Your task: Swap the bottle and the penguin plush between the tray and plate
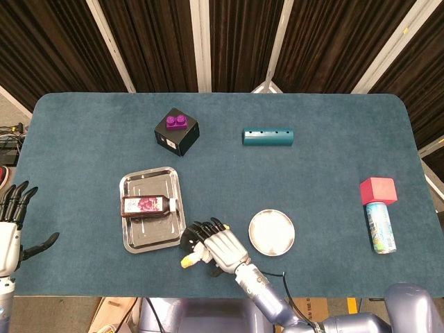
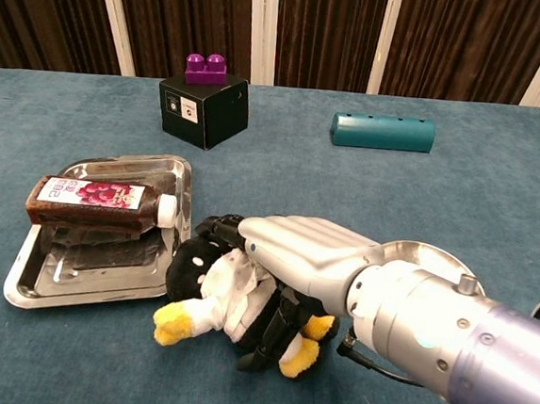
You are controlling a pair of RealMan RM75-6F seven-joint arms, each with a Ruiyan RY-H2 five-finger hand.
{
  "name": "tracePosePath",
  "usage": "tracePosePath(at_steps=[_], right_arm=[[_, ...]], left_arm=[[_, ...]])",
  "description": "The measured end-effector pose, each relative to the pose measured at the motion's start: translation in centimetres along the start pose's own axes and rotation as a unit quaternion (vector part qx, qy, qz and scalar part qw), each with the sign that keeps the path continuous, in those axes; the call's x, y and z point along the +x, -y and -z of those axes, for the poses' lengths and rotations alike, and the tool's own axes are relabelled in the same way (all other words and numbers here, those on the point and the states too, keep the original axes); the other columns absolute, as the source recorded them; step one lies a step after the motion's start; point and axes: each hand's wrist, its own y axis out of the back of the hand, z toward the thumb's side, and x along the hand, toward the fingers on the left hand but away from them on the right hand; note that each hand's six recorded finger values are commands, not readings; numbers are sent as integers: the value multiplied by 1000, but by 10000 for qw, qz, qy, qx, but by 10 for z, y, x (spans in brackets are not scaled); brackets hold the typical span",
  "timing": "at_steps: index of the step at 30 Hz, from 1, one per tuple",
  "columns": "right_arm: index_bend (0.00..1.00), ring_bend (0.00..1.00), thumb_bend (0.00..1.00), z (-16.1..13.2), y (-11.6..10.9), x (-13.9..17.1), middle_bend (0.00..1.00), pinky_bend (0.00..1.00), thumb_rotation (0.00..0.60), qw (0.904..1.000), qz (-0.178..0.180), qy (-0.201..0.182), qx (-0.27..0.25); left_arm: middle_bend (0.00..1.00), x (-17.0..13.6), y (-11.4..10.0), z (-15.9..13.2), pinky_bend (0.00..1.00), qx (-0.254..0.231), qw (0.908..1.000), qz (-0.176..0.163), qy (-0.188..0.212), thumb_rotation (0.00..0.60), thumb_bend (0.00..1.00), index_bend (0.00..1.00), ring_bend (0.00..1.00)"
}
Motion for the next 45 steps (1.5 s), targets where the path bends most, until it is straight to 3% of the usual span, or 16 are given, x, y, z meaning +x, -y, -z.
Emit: tracePosePath(at_steps=[6,9,14,23,31,37,45], right_arm=[[375,338,45,1,8,-4,365,0,600,10000,0,31,-70],[487,418,117,1,9,-6,482,0,600,9999,70,52,-102],[593,490,191,3,3,-6,579,0,600,9990,337,131,-257],[626,494,206,24,-41,17,603,0,600,9918,1092,280,-602],[630,494,207,66,-83,54,604,0,600,9831,1573,636,-690],[630,495,207,101,-92,69,604,0,600,9798,1604,976,-684],[630,435,204,134,-79,72,604,0,600,9810,1382,1218,-609]], left_arm=[[36,0,1,-2,141,-26,10000,-5,18,600,214,147,9],[36,1,3,-3,141,-42,10000,2,19,600,216,147,9],[35,3,2,-2,141,-121,9999,-45,13,600,216,147,9],[35,2,1,-2,141,-202,9998,-67,4,600,216,148,9],[35,0,2,-5,141,-194,9998,-71,14,600,216,148,8],[35,-2,0,-5,141,-158,9997,-160,-27,600,217,149,8],[34,-4,1,-7,141,-78,9998,-183,-49,600,217,149,8]])
